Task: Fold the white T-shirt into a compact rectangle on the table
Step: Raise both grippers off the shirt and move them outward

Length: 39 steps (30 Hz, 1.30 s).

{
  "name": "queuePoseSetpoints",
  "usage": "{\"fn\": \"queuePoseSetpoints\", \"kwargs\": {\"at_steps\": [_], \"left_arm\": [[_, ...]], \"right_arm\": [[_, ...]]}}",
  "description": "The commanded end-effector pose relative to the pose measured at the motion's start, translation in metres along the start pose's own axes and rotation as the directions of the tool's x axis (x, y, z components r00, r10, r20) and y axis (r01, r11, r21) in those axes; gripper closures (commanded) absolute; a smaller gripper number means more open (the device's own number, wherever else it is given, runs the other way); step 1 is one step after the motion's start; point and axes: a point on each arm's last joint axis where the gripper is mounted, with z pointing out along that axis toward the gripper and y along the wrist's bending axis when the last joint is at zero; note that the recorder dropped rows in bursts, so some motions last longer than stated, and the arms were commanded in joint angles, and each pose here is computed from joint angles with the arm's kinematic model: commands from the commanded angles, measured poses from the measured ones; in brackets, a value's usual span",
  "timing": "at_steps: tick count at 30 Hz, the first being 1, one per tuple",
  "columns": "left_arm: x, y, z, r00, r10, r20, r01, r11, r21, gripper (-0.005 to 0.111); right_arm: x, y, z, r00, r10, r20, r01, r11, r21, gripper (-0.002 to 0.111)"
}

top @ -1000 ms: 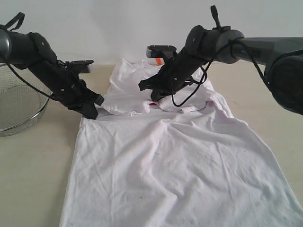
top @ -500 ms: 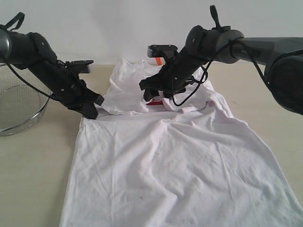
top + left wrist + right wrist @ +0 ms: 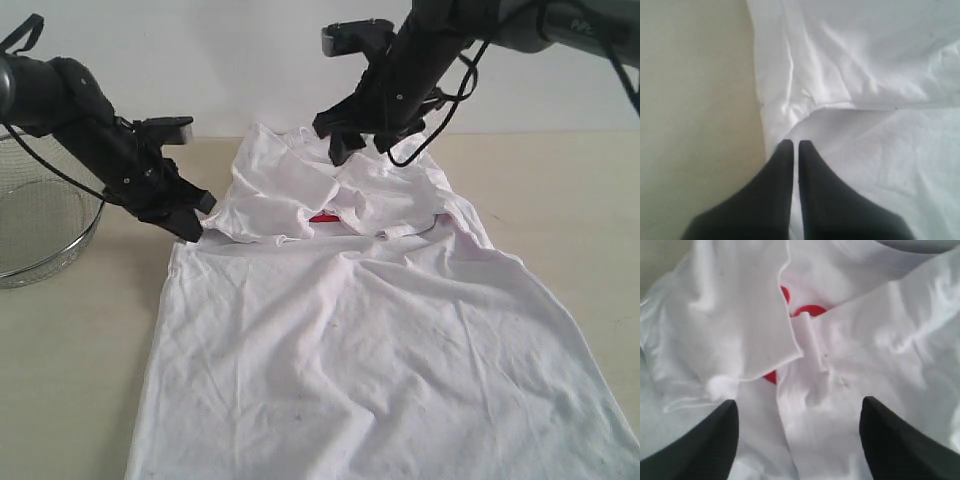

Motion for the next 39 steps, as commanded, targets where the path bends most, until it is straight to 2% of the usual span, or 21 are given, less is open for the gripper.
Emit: {"fn": "queuePoseSetpoints", "kwargs": {"at_steps": [1,3,8,12,19,25,27,30,33,35,36,39], "left_arm": [[-0.008,-0.006,-0.027,0.998,0.015,0.058,-0.013,1.0,-0.022,0.102],[-0.011,-0.009,-0.038,0.996,0.027,0.081,-0.025,0.999,-0.03,0.102],[-0.014,-0.018,-0.063,0.992,0.068,0.108,-0.065,0.997,-0.032,0.102],[-0.016,-0.027,-0.084,0.986,0.099,0.136,-0.094,0.995,-0.039,0.102],[-0.004,-0.043,-0.121,0.968,0.14,0.21,-0.124,0.988,-0.088,0.102],[0.019,-0.057,-0.138,0.975,0.069,0.212,-0.058,0.997,-0.058,0.102],[0.033,-0.062,-0.14,0.98,0.059,0.191,-0.051,0.998,-0.047,0.102],[0.06,-0.075,-0.15,0.964,-0.007,0.267,0.015,0.999,-0.03,0.102],[0.087,-0.085,-0.156,0.952,-0.052,0.301,0.06,0.998,-0.017,0.102],[0.113,-0.089,-0.153,0.937,-0.102,0.335,0.118,0.993,-0.029,0.102],[0.133,-0.089,-0.145,0.925,-0.167,0.342,0.189,0.981,-0.033,0.102],[0.18,-0.093,-0.13,0.91,-0.251,0.331,0.279,0.959,-0.04,0.102]], "right_arm": [[0.005,-0.011,-0.025,0.996,0.005,-0.093,0.009,0.989,0.149,0.05],[0.01,-0.016,-0.028,0.989,0.005,-0.15,0.027,0.978,0.205,0.061],[0.02,-0.026,-0.033,0.963,0.005,-0.268,0.079,0.95,0.301,0.108],[0.023,-0.033,-0.036,0.962,0.024,-0.273,0.075,0.935,0.346,0.108],[0.049,-0.05,-0.057,0.945,0.148,-0.291,-0.05,0.947,0.318,0.108],[0.094,-0.053,-0.09,0.906,0.258,-0.336,-0.159,0.942,0.294,0.108],[0.112,-0.047,-0.101,0.892,0.277,-0.358,-0.182,0.943,0.277,0.108],[0.151,-0.027,-0.12,0.921,0.284,-0.266,-0.223,0.945,0.237,0.108],[0.182,-0.013,-0.138,0.93,0.284,-0.235,-0.23,0.945,0.232,0.108],[0.205,-0.004,-0.145,0.929,0.284,-0.237,-0.23,0.945,0.232,0.108],[0.218,0.001,-0.151,0.934,0.281,-0.221,-0.23,0.945,0.232,0.108],[0.244,0.011,-0.163,0.934,0.32,-0.161,-0.278,0.931,0.238,0.108]]}}
